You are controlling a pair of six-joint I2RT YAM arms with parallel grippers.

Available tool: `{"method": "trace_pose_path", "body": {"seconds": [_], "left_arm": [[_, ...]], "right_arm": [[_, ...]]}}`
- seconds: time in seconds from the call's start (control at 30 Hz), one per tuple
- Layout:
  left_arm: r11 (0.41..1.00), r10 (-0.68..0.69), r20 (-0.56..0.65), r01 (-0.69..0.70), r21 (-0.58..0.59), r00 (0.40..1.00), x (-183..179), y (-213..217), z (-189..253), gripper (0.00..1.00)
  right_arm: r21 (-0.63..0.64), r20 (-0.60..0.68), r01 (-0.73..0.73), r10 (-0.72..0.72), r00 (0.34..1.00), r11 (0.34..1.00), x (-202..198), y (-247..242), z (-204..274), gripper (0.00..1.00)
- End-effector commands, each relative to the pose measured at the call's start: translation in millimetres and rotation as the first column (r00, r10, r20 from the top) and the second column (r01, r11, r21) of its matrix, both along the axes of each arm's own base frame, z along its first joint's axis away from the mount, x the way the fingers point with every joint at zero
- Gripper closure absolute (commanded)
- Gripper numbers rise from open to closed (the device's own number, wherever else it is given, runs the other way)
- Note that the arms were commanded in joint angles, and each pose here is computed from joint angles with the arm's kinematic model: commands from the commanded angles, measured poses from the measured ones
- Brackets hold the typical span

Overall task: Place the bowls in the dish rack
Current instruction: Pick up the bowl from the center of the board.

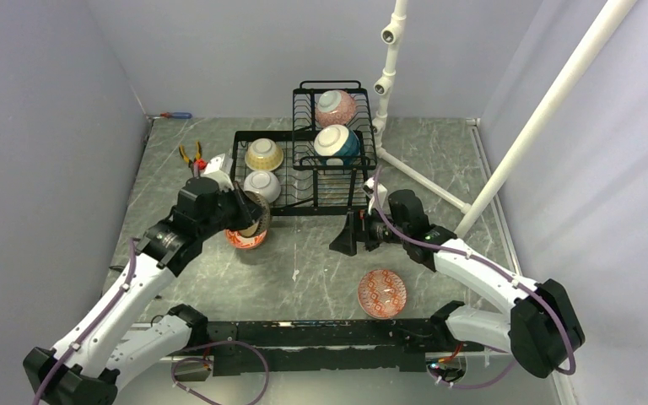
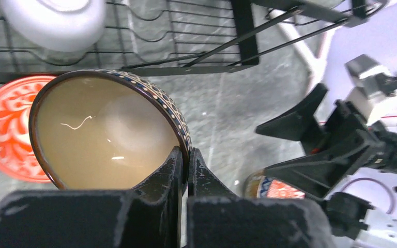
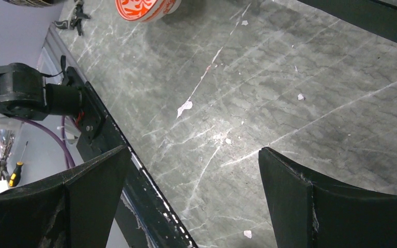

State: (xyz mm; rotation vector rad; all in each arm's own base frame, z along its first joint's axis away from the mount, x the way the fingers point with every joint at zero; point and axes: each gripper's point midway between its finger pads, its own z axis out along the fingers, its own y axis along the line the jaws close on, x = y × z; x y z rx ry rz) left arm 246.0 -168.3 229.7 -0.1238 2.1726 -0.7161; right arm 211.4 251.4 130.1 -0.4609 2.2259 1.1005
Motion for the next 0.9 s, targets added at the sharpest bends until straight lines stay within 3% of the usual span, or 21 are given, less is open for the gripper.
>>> {"method": "trace_pose_path", "body": {"seconds": [0.0, 0.27, 0.43, 0.67, 0.87], "left_arm": [[0.957, 0.003, 0.120, 0.032, -0.289, 0.993, 5.9, -31.8, 45.1, 0.97], [0.894, 0.106, 0.129, -0.038, -0.447, 0.986, 5.7, -63.1, 40.8, 0.97], [0.886, 0.147, 0.097, -0.087, -0.456, 0.984, 5.1, -88.6, 37.6, 0.97], [0.853, 0.199, 0.107, -0.118, -0.508, 0.974, 5.0, -118.6, 47.2, 0.97], [0.834, 0.175, 0.109, -0.089, -0.545, 0.978, 4.0, -134.9, 55.8, 0.97]], "right_arm": [[0.063, 0.052, -0.006, 0.003, 0.999, 0.998, 3.7, 5.2, 25.2, 0.00], [0.162, 0.092, -0.026, 0.011, 0.996, 0.986, 0.3, 13.5, 45.2, 0.00], [0.193, 0.130, -0.032, 0.007, 0.991, 0.981, -2.6, 19.8, 58.3, 0.00], [0.191, 0.161, -0.019, -0.012, 0.987, 0.981, -6.2, 39.1, 68.6, 0.00], [0.115, 0.149, 0.071, -0.088, 0.985, 0.991, 0.9, 50.6, 51.2, 0.00]]}}
